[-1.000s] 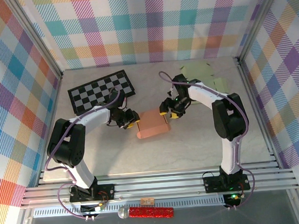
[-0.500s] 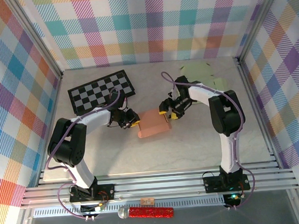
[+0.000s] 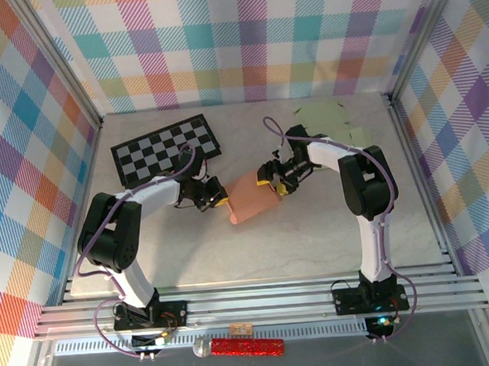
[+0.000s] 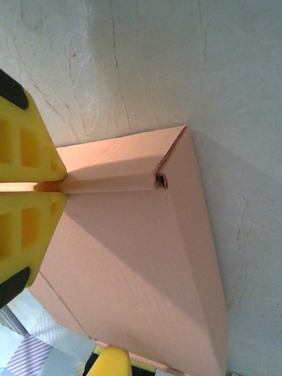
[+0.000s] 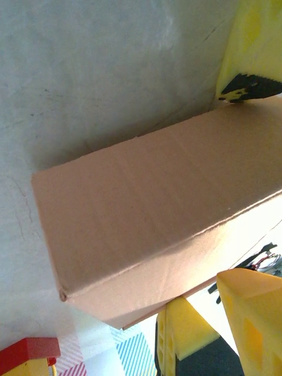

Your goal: Fold the paper box

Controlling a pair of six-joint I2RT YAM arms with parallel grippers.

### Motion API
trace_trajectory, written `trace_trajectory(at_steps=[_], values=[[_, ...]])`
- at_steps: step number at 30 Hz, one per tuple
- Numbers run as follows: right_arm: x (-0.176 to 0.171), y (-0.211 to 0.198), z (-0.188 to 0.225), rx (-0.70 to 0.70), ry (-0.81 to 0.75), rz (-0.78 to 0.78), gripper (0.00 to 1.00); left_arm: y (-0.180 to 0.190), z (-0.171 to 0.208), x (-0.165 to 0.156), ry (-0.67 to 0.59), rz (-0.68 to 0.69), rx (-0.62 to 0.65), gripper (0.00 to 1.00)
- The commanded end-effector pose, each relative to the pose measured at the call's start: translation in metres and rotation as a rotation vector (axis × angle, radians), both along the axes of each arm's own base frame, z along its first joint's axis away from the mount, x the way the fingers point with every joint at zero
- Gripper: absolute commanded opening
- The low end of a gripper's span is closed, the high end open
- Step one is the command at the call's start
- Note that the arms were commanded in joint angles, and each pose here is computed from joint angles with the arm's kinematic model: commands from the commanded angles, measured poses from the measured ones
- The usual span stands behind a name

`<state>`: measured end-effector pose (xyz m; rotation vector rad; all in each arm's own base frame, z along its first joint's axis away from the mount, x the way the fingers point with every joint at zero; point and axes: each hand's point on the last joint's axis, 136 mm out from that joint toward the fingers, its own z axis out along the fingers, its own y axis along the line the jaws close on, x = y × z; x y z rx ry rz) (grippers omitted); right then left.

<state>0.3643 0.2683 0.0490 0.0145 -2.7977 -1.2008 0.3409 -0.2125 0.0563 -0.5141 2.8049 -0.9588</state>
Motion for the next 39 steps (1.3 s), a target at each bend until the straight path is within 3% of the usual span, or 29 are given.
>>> trace_trajectory(at_steps=[1, 18, 23, 30, 39], values=[[-0.004, 0.013, 0.001, 0.084, 0.000, 0.042, 0.77, 0.014, -0.021, -0.015, 0.058, 0.004, 0.039, 0.09], [-0.012, 0.035, 0.027, 0.178, -0.017, 0.143, 0.82, 0.032, -0.024, -0.019, 0.065, 0.026, 0.034, 0.07], [-0.014, 0.046, 0.026, 0.178, -0.011, 0.140, 0.75, 0.030, -0.022, -0.013, 0.057, 0.029, 0.028, 0.09], [-0.016, 0.050, 0.035, 0.194, -0.007, 0.126, 0.60, 0.023, 0.000, 0.003, 0.002, 0.043, -0.015, 0.22], [-0.019, 0.051, 0.036, 0.184, 0.016, 0.101, 0.51, 0.005, 0.022, 0.028, -0.070, 0.069, -0.123, 0.28]])
